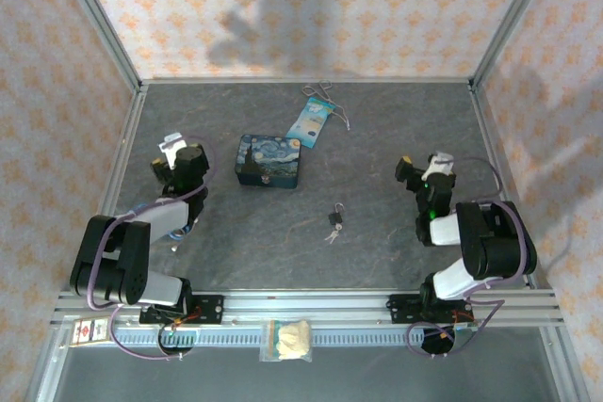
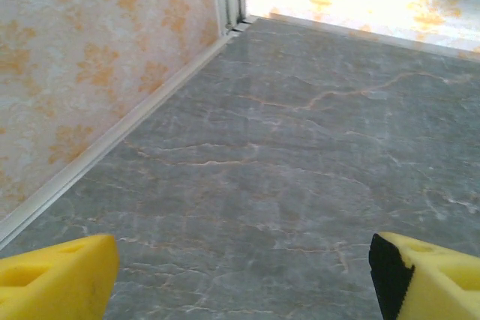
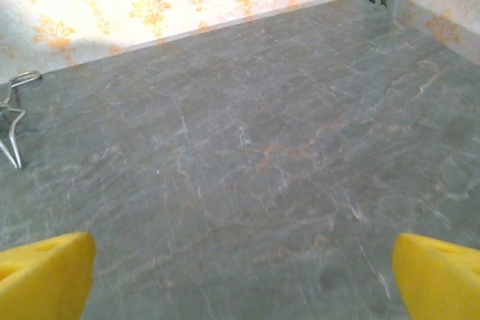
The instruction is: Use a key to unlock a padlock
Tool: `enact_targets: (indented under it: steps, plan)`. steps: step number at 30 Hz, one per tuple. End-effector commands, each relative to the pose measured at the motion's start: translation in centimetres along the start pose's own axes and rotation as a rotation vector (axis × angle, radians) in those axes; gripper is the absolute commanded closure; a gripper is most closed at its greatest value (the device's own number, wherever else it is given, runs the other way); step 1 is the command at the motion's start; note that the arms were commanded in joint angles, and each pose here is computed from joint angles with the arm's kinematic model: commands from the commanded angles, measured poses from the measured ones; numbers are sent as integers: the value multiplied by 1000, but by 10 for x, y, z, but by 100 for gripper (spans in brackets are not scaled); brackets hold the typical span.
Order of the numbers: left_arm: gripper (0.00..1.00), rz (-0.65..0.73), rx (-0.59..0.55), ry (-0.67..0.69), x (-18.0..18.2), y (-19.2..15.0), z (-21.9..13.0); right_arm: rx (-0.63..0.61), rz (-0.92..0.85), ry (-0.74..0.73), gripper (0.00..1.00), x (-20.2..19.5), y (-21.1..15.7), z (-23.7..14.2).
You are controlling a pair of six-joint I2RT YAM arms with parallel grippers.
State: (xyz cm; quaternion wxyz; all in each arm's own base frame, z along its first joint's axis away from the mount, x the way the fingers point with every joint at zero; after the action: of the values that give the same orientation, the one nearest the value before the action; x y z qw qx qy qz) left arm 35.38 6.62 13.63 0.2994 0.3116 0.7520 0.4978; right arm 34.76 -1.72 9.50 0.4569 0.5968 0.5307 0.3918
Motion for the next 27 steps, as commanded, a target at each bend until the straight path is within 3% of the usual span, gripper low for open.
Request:
enact_targets:
  steps: [1, 6, 10, 11, 14, 16, 21, 25, 27]
  plan:
    - [12, -87, -174, -9, 8, 22, -6, -140, 11, -25, 0, -5, 33, -4]
    - [11, -123, -251, -154, 9, 9, -19, -153, 11, -25, 0, -5, 34, -5]
    - [11, -82, -225, -285, -3, -4, -27, -146, 9, -24, 0, -4, 33, -4]
    - [11, -93, -274, -294, -1, 0, -30, -149, 10, -24, 0, -4, 33, -4]
    - [10, -73, -204, -278, -3, -8, -24, -148, 8, -24, 0, -4, 33, -4]
    - [10, -84, -258, -280, -1, -1, -26, -146, 8, -24, 0, -4, 33, -4]
    - [10, -84, -250, -273, -1, -2, -25, -145, 6, -27, 0, -4, 33, -4]
    - [1, -84, -248, -270, -1, -2, -25, -146, 5, -25, 0, -3, 33, -4]
    - [1, -85, -247, -273, -2, -1, -25, -141, 3, -25, 0, -3, 33, -2]
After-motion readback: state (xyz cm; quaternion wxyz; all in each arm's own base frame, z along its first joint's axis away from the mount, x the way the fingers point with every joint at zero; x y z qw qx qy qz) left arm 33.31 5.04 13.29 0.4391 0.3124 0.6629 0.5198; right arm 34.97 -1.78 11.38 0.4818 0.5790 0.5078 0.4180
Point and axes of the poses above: each hand's point on the last joint's axis, 136 mm out from that joint toward the fingers, its own z axis out along the fingers, its own x axis along the line the jaws close on, y = z × x, the point moved 2 cm from there along -z, back along the fingers, and after that the axes turned 11 degrees about -z, right-handed, at the moved point
